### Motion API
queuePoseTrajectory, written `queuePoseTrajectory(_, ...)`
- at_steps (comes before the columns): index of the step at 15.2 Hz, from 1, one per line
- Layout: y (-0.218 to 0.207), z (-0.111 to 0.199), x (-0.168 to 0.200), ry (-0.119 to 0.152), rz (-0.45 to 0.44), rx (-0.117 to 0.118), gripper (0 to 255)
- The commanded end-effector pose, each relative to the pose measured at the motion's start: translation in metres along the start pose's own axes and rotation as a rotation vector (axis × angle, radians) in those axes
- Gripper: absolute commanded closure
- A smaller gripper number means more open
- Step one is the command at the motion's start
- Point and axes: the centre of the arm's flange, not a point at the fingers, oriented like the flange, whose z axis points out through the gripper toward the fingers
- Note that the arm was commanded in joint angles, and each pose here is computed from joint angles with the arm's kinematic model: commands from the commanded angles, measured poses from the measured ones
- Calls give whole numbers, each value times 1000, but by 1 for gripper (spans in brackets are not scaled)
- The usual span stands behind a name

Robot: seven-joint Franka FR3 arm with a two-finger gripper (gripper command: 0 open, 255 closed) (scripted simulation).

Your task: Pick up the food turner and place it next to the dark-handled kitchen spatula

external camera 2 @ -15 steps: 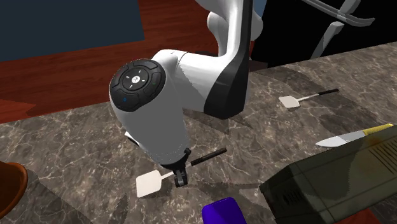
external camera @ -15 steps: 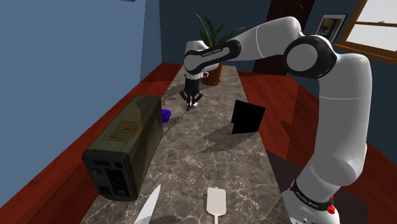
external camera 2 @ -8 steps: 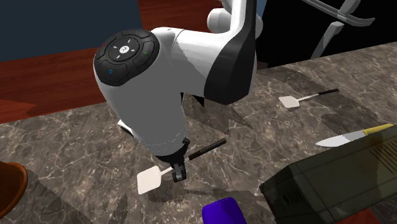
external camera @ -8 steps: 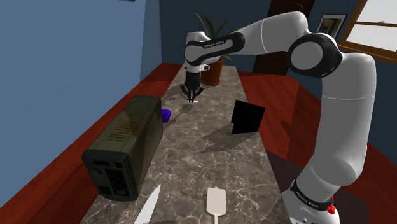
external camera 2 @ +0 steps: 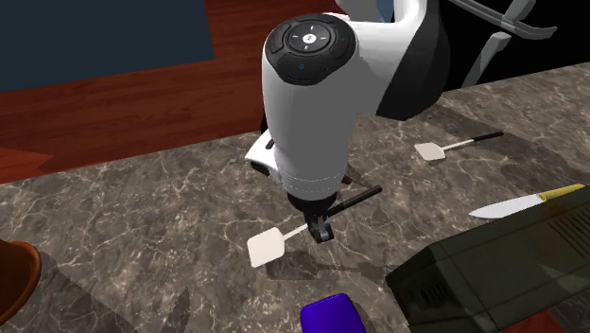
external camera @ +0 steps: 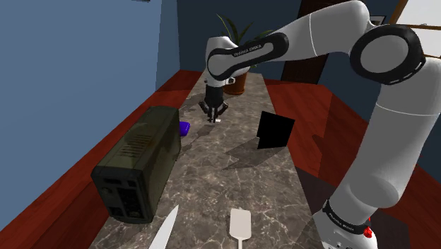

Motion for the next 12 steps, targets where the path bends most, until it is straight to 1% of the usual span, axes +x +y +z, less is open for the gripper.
queuePoseTrajectory(1, 4, 1, -26, 1, 1, 0, 255)
queuePoseTrajectory(12, 27, 11, -169, 1, 1, 0, 255)
